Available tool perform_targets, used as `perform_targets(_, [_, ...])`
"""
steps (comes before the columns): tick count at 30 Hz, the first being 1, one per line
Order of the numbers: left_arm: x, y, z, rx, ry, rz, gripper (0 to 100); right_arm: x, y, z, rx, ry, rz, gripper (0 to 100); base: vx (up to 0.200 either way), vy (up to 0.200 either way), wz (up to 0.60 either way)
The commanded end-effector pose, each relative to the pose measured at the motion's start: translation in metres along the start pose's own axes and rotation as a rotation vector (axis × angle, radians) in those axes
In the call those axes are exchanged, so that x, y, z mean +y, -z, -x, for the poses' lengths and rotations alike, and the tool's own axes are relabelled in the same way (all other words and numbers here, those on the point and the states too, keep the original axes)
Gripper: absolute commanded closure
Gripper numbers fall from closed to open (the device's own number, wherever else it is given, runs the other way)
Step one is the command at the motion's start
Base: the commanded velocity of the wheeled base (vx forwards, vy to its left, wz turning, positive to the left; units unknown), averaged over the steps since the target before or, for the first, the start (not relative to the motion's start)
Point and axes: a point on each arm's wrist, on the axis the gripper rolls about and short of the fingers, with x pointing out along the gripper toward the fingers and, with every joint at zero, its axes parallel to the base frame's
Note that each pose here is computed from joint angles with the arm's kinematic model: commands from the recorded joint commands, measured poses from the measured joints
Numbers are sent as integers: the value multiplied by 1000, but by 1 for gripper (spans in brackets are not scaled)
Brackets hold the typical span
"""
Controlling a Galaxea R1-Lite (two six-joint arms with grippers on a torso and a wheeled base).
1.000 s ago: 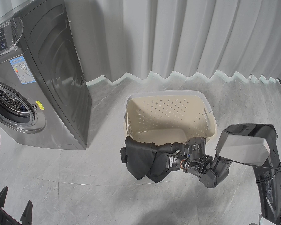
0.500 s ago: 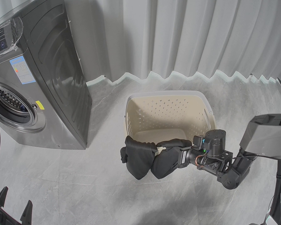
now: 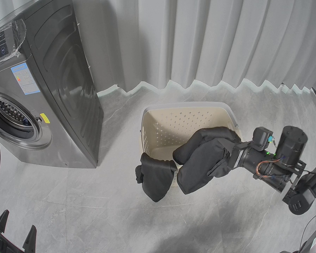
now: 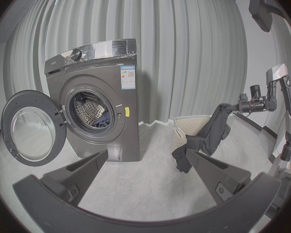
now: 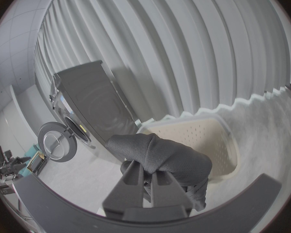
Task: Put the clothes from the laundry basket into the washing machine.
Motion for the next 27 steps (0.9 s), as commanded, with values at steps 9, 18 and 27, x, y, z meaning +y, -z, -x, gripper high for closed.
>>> perform_targets(9, [0,5,0,1,-1,1,0,42,-79,85,-198,-159,88,100,-44,0,0])
perform_targets(18, [0,5,0,1,-3,4,0,42,-75,88,-179,-169,88,100,-89,0,0])
perform_targets(27, [0,5,0,1,-18,25,0,47,-71,88,-162,-201,83,100,0,178,0])
